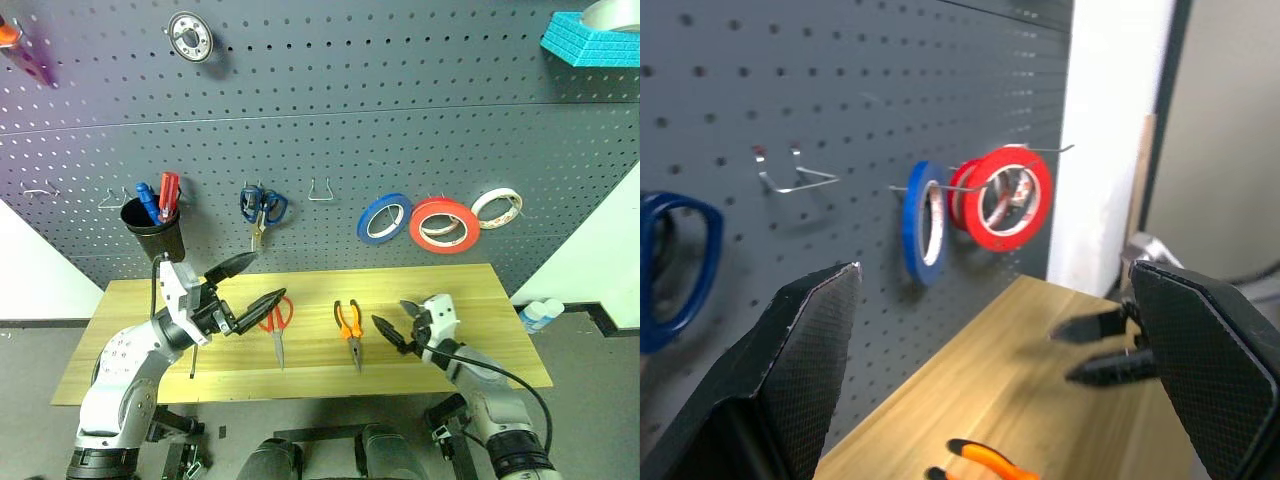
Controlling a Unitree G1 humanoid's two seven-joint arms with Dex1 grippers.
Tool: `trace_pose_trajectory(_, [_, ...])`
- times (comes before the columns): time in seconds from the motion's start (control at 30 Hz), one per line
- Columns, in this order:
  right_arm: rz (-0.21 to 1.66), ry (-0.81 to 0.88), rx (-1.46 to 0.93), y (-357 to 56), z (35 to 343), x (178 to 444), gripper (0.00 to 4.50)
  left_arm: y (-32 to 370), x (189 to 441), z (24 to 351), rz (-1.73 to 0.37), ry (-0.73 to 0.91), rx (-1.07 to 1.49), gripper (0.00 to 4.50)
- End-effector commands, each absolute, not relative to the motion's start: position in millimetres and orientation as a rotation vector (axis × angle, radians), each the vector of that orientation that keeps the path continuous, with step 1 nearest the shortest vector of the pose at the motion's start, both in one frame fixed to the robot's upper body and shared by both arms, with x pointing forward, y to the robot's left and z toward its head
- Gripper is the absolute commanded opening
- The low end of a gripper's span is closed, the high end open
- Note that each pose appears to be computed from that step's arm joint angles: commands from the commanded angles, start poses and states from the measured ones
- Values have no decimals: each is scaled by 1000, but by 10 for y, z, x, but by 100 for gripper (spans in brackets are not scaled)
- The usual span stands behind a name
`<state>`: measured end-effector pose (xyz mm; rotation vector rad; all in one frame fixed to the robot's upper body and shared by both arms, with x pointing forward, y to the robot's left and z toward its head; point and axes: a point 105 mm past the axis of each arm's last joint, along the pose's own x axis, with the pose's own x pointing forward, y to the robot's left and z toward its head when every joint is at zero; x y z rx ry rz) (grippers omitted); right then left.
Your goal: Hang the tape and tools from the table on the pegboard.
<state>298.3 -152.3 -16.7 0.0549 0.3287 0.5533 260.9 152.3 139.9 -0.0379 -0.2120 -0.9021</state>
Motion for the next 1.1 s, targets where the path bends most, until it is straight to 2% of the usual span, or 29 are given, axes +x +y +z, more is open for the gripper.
trace_pose_trajectory(0.03, [513,315,-17,-1411,-39,3168,446,1596,2595,1423,-855,-220,5,450])
trace_pose_trajectory(0.23, [379,473,-70,-1425,-88,3336,446,1702,2588,1346,-784,-196,34,450])
trace_pose_trajectory(0.47, [304,586,14,-1305,29,3389,446,1811,2567,1283,-703,-184,66,450])
trace_pose_trajectory(0.63, [346,643,-28,-1062,64,3337,446,1816,2520,1299,-697,-196,58,450])
trace_pose_trajectory(0.93, [369,732,-74,-816,-137,3303,446,1839,2412,1261,-683,-187,57,450])
trace_pose_trajectory(1.1, [330,751,-144,-848,-210,3315,446,1867,2365,1261,-679,-182,67,450])
